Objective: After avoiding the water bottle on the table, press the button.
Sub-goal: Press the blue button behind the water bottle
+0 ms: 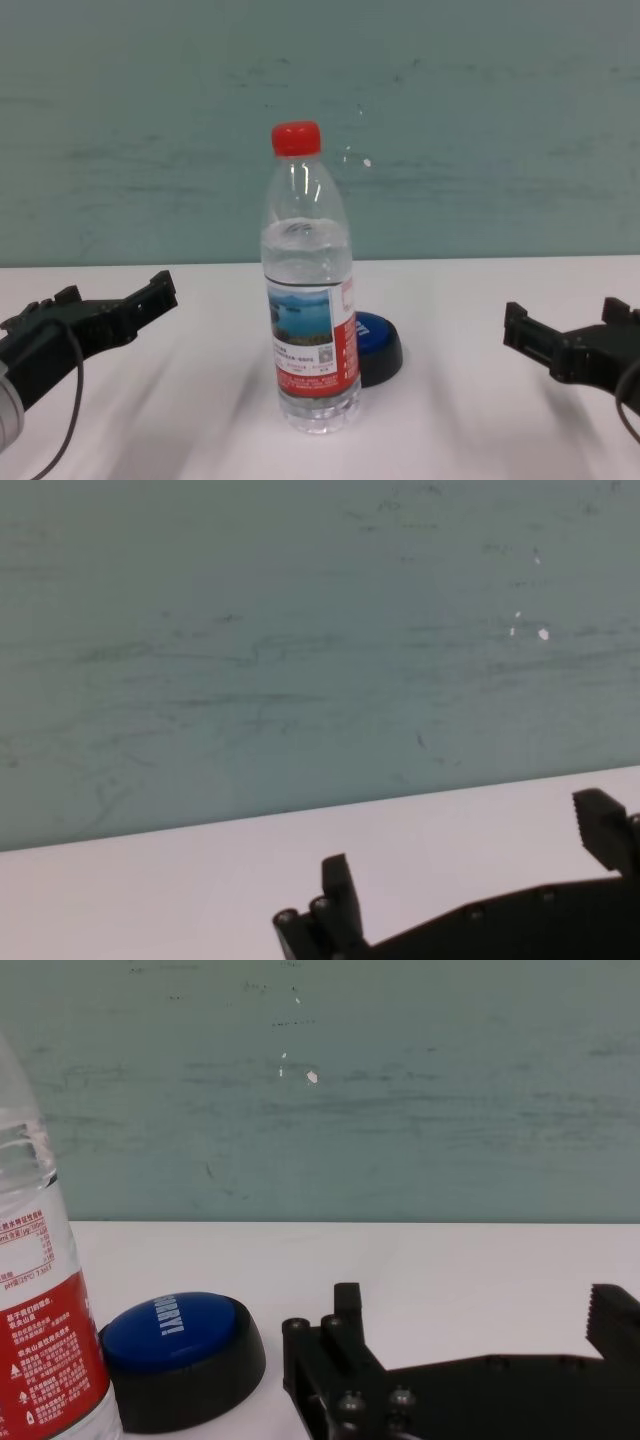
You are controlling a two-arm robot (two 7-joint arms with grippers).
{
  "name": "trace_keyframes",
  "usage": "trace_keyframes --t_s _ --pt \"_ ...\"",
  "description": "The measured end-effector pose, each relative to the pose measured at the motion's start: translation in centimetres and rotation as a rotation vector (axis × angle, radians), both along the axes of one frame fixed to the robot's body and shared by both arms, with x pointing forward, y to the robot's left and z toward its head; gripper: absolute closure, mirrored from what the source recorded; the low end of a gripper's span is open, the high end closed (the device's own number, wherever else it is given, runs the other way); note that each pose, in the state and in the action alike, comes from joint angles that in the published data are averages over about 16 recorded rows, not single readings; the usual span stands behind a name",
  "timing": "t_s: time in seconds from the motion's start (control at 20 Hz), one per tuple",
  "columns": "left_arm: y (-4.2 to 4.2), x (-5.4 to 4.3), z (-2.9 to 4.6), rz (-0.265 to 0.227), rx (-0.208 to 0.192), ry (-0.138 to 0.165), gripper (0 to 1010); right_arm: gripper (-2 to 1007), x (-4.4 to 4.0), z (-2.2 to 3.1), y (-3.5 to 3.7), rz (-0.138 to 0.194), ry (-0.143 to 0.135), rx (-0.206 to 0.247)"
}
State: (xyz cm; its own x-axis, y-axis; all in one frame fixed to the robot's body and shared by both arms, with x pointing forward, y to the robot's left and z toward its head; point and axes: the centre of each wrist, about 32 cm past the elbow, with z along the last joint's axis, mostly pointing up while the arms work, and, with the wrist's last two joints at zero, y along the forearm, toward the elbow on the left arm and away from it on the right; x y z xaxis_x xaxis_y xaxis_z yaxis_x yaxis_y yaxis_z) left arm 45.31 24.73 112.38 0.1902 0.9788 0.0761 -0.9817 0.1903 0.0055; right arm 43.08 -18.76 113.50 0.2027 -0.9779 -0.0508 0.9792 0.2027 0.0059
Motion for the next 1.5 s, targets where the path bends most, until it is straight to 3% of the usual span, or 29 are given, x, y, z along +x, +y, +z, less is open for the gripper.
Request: trace_keyframes --t_s 0.55,1.5 --pt "0.13 -0.35 0.07 -0.005 -0.002 -0.001 0 1 0.0 0.0 0.0 0.0 0.0 0.0" --pt "1.32 -2.36 0.33 -0.034 0.002 -0.016 0 1 0.0 0.0 0.0 0.0 0.0 0.0"
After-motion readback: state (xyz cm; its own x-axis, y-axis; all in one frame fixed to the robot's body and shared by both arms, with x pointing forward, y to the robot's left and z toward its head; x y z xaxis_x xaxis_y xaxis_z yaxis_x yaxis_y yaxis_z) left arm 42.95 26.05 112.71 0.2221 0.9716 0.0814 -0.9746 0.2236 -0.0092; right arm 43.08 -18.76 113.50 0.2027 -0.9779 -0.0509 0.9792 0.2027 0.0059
